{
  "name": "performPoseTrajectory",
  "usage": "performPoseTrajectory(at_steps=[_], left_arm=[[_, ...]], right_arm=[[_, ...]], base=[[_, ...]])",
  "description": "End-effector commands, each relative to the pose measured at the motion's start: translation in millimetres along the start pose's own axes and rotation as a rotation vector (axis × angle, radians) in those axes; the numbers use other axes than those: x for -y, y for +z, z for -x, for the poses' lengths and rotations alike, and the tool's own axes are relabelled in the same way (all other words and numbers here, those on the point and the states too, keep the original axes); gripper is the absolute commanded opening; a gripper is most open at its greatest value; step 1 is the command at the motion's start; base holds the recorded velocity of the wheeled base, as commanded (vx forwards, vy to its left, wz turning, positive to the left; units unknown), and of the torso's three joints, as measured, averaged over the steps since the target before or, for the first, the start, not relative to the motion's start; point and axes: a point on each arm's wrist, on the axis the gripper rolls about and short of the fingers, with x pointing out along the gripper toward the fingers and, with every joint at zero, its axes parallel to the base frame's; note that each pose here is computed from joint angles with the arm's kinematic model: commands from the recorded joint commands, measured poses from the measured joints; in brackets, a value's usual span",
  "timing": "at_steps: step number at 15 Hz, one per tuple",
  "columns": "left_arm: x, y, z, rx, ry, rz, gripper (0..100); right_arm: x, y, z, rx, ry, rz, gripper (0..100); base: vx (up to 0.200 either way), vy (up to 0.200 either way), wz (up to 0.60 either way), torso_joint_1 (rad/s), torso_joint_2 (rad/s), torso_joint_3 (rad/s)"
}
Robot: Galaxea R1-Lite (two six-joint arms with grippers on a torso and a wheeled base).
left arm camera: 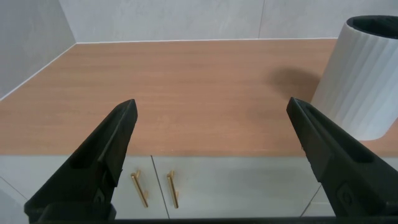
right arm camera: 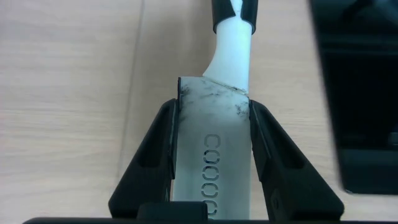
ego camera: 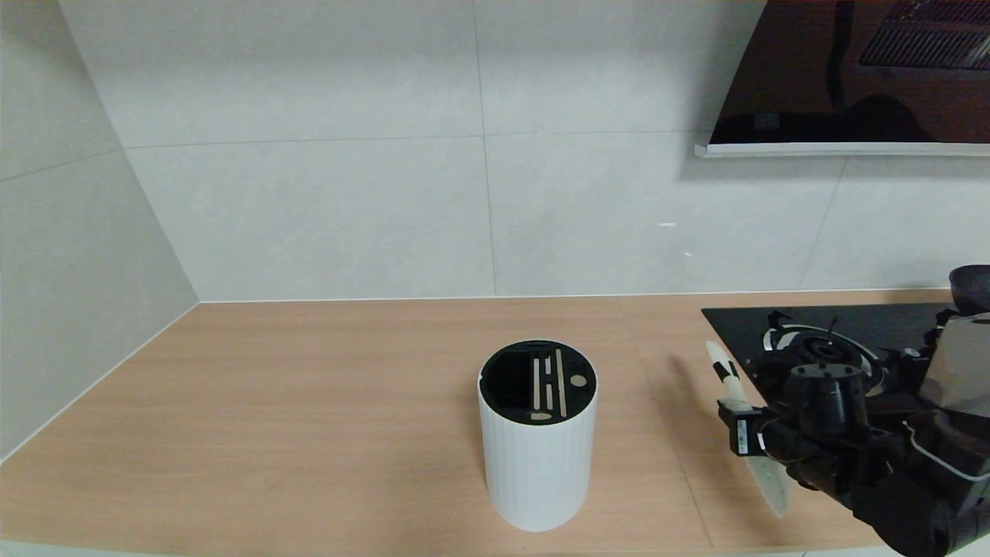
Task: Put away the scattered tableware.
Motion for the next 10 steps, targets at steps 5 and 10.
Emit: performPoseTrajectory(at_steps=[5, 10], left_arm=[[0.0, 27.4, 7, 0.134, -0.024, 0.006, 100], [5.0, 106.8, -12, -0.015, -0.281, 0.005, 100]], right_arm=[[-4, 61, 75, 0.171, 0.073, -0.034, 0], [-14, 121, 140, 0.252, 0.188, -0.023, 0]], base=[[0.000, 0.000, 0.00, 0.000, 0.00, 0.000], [0.000, 0.000, 0.00, 0.000, 0.00, 0.000]])
